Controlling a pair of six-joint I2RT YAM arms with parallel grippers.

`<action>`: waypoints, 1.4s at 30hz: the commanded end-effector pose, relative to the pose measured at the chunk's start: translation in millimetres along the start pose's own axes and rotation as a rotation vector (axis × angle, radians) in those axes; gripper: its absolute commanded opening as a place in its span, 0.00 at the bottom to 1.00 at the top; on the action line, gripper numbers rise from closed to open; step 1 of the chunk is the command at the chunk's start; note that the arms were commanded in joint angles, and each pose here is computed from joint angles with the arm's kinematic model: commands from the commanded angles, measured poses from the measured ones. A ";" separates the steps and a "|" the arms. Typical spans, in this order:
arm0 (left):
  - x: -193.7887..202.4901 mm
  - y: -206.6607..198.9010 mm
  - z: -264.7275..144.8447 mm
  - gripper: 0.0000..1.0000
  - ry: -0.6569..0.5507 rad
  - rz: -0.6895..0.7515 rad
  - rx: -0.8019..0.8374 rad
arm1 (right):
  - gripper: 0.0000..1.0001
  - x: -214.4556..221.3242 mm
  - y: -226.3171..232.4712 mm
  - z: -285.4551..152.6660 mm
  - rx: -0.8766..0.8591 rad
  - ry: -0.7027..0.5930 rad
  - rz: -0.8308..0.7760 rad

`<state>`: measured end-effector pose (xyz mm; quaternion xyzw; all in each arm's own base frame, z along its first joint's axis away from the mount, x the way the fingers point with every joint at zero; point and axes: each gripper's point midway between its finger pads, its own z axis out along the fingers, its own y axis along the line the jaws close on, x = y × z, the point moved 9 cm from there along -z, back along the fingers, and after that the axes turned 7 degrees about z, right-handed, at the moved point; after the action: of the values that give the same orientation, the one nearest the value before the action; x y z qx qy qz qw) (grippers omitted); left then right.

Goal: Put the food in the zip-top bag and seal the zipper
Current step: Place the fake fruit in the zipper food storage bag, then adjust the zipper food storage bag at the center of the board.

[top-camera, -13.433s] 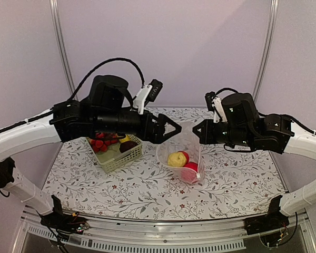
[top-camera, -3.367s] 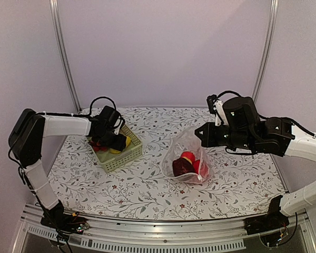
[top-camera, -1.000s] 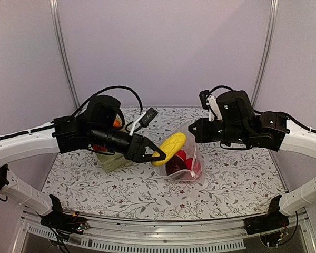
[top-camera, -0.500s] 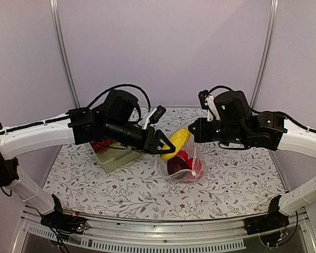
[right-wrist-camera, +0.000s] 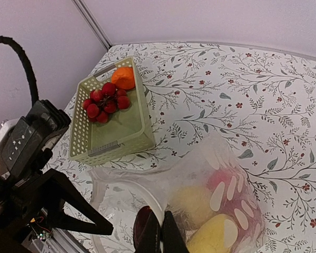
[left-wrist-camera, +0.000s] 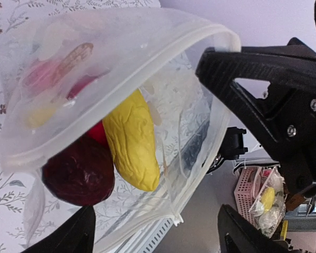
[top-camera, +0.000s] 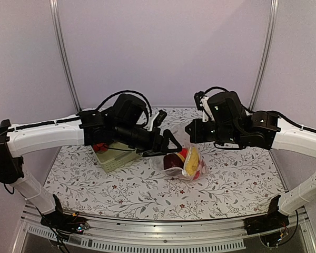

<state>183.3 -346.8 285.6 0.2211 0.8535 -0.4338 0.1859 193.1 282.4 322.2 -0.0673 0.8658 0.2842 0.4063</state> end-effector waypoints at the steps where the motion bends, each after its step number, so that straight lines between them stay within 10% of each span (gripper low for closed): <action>1: -9.0 -23.3 -15.5 0.85 -0.059 0.101 0.071 | 0.00 -6.6 5.4 -4.5 -0.010 -0.033 0.008; 12: -4.6 -22.3 -102.6 0.89 -0.221 0.433 -0.157 | 0.00 -12.5 13.1 -30.6 -0.140 0.005 -0.069; 23: 27.0 -16.1 -115.5 0.84 -0.245 0.806 -0.054 | 0.00 -22.2 30.7 -53.3 -0.436 0.178 -0.155; 30: 43.5 -9.1 -103.0 0.60 -0.209 0.849 -0.033 | 0.00 -17.6 28.1 -29.3 -0.519 0.317 -0.116; 42: 70.0 -13.0 -74.5 0.52 -0.189 0.976 -0.075 | 0.00 -4.1 25.1 1.5 -0.538 0.420 -0.055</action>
<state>111.9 -270.7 299.1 0.5313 0.6668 -0.3128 0.4186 186.5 299.3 331.1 -0.2499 0.8348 0.4460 0.2045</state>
